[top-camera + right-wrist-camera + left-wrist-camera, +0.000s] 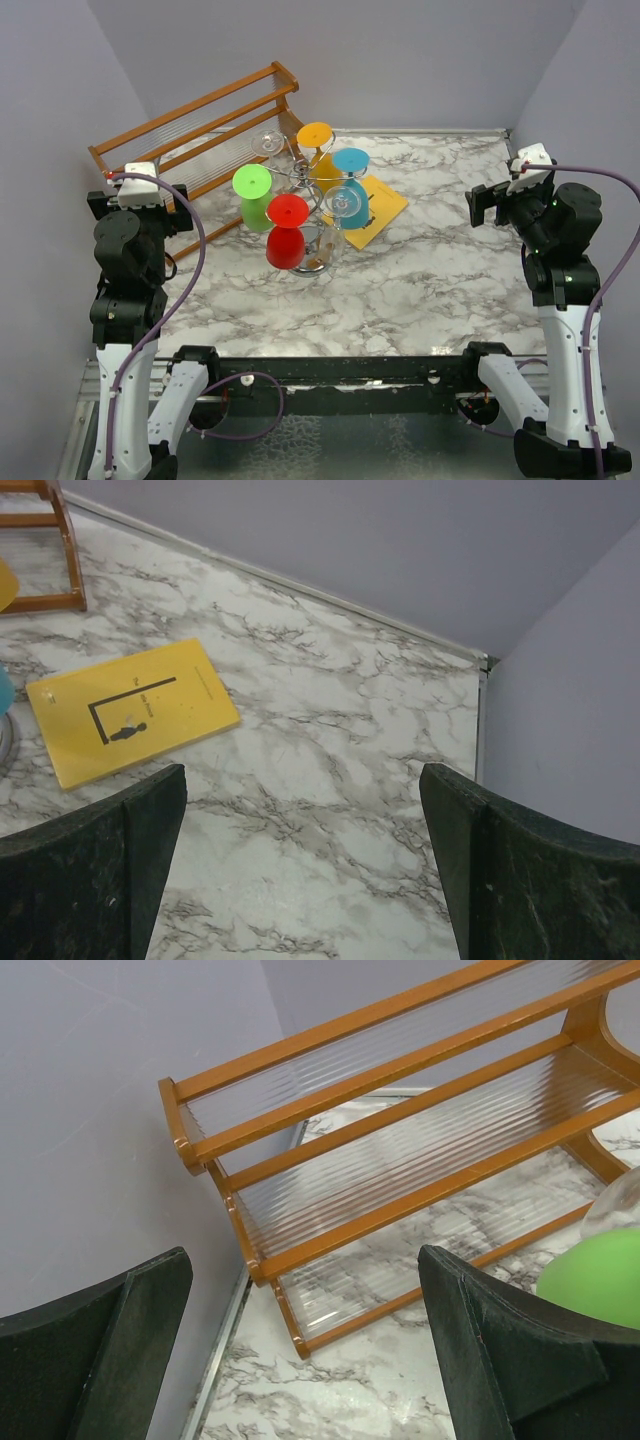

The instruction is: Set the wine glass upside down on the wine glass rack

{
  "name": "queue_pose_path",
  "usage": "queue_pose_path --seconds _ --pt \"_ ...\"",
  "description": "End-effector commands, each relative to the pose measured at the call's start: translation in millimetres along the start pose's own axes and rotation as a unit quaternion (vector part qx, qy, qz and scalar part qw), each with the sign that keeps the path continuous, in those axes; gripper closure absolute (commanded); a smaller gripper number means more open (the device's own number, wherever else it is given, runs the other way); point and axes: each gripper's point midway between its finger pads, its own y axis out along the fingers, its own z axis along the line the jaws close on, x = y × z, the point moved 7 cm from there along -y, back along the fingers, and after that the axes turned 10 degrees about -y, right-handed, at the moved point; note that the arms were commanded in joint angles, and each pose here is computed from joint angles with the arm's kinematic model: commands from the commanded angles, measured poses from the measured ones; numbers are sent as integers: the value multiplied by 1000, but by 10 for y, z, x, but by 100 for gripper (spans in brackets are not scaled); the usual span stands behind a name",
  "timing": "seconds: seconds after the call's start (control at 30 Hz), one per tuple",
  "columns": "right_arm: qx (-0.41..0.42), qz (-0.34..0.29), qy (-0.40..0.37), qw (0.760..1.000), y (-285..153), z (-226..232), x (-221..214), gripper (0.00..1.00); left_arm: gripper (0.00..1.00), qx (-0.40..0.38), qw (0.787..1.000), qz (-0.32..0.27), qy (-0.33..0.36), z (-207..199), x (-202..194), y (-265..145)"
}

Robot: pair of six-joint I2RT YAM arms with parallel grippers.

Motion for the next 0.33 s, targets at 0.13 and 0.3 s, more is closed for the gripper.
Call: queue_pose_path --seconds 0.13,0.3 --pt "5 -5 -4 1000 5 -2 4 0 1 6 1000 -10 0 21 30 -18" --pt "8 -7 -4 1000 34 0 1 0 1 2 1000 -8 1 12 26 -16"
